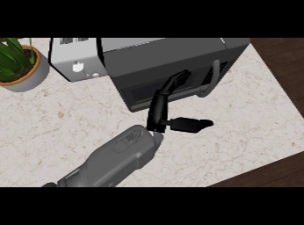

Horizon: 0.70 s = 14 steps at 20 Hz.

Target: Pick up the milk, place it into the microwave and close the microwave

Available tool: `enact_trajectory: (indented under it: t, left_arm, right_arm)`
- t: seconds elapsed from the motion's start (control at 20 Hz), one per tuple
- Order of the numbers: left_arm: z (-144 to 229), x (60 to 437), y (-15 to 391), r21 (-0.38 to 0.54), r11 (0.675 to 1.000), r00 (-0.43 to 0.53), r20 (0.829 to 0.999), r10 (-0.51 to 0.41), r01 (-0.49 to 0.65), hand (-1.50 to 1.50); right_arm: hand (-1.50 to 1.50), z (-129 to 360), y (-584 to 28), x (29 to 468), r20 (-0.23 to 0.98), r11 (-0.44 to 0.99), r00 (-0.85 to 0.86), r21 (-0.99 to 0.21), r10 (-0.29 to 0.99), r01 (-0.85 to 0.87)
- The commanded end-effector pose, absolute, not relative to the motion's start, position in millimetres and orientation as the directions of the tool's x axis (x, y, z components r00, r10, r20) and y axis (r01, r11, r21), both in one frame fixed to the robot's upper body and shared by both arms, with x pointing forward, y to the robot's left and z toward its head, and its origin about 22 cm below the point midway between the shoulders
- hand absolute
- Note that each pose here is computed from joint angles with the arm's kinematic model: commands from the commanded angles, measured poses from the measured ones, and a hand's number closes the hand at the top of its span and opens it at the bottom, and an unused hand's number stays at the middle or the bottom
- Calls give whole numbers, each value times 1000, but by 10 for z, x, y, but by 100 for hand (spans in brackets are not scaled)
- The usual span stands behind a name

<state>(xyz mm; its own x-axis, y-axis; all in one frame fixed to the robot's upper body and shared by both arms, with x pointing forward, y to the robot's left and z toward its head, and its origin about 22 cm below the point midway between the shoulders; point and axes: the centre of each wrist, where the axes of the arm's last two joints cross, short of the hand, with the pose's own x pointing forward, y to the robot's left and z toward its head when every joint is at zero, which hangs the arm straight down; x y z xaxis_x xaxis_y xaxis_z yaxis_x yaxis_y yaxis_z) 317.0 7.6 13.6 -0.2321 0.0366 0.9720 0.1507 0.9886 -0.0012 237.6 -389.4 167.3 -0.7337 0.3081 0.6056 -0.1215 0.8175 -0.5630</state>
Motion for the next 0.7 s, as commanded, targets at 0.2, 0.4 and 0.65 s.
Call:
enact_trajectory:
  t: [0.2,0.4,0.65]
  left_arm:
    - [241,3355,97,-21,997,-249,968,40,76,-150]
    - [246,3361,87,-31,996,-253,966,51,83,-150]
    - [258,3390,89,-47,996,-252,965,66,82,-150]
  right_arm:
    - [150,1829,-3928,2465,568,801,-746,-594,348,-78]
    - [150,1858,-3874,2527,555,802,-762,-593,335,-79]
    - [150,1886,-3857,2577,552,800,-764,-594,335,-79]
